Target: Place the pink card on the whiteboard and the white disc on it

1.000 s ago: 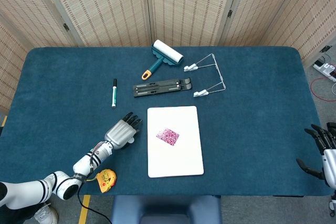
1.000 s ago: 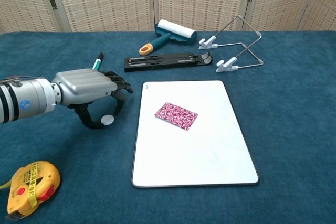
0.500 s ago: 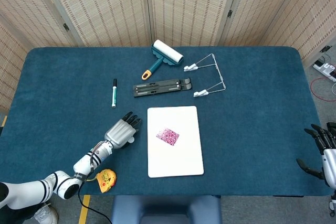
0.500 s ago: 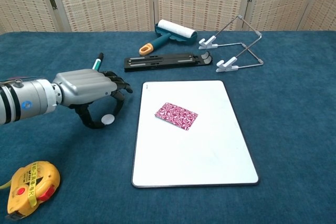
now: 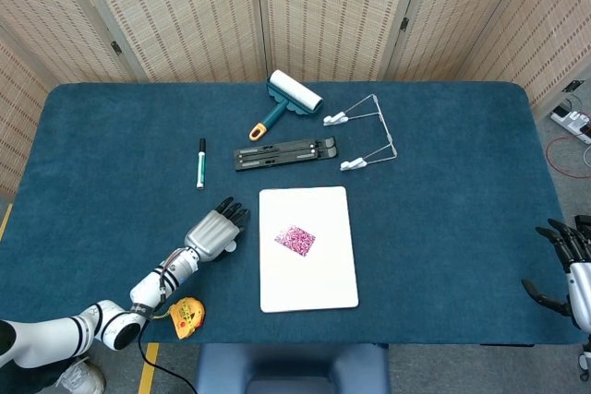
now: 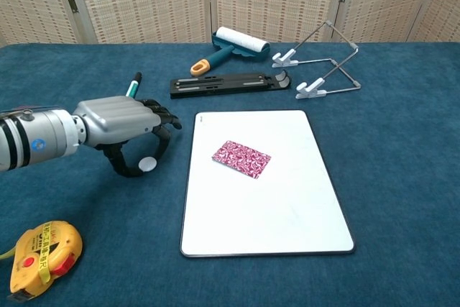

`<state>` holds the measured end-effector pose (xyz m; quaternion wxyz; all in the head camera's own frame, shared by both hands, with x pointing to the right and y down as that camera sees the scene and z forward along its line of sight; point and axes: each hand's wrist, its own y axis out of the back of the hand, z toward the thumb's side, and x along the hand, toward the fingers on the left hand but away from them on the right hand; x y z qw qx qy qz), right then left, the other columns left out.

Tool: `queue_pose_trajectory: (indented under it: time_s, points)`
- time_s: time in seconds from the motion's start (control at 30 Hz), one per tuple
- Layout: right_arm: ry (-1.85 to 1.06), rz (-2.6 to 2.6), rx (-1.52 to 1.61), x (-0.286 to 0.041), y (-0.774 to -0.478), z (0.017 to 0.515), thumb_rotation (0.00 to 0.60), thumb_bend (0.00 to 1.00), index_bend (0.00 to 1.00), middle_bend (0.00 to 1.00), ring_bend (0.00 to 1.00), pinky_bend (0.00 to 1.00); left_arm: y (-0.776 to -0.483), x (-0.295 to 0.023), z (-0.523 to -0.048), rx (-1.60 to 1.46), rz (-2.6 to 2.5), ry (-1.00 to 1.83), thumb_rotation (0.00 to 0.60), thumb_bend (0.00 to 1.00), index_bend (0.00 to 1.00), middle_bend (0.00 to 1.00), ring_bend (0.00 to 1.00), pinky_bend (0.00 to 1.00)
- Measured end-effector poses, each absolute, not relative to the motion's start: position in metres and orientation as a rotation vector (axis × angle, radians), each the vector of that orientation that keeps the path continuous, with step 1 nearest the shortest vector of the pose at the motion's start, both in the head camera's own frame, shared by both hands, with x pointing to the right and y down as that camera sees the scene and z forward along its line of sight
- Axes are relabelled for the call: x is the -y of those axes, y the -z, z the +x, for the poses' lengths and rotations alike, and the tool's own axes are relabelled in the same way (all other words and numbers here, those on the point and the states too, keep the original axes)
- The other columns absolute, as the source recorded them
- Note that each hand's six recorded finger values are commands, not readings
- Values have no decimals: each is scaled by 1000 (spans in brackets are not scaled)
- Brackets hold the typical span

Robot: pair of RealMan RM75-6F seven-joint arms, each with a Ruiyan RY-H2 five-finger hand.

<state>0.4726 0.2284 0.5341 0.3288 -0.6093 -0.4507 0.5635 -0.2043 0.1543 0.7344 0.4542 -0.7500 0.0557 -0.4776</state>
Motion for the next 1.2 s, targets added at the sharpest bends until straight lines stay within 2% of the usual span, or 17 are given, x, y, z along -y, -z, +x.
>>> queue_pose_trajectory:
  time_s: [0.33,0.63,0.9,1.2]
  points:
    - [-1475,-1594,1179,-228,-534,473,600,230,179,146,118,0,-719,-144,-193,-172,-1858,1134,600,354,518,144,101,0]
    - [-1480,-1588,1184,-229,-533,476,600,229,179,145,119,0,-696,-130,-147,-189,-1889,1030,600,354,516,144,101,0]
    - [-1492,-1579,1194,-230,-532,481,600,230,180,145,120,0,-696,-132,-99,-161,-1906,983,600,354,515,144,101,0]
    - [-1502,-1577,1201,-231,-534,485,600,230,185,146,118,0,-703,-131,-70,-136,-1898,997,600,354,512,144,101,0]
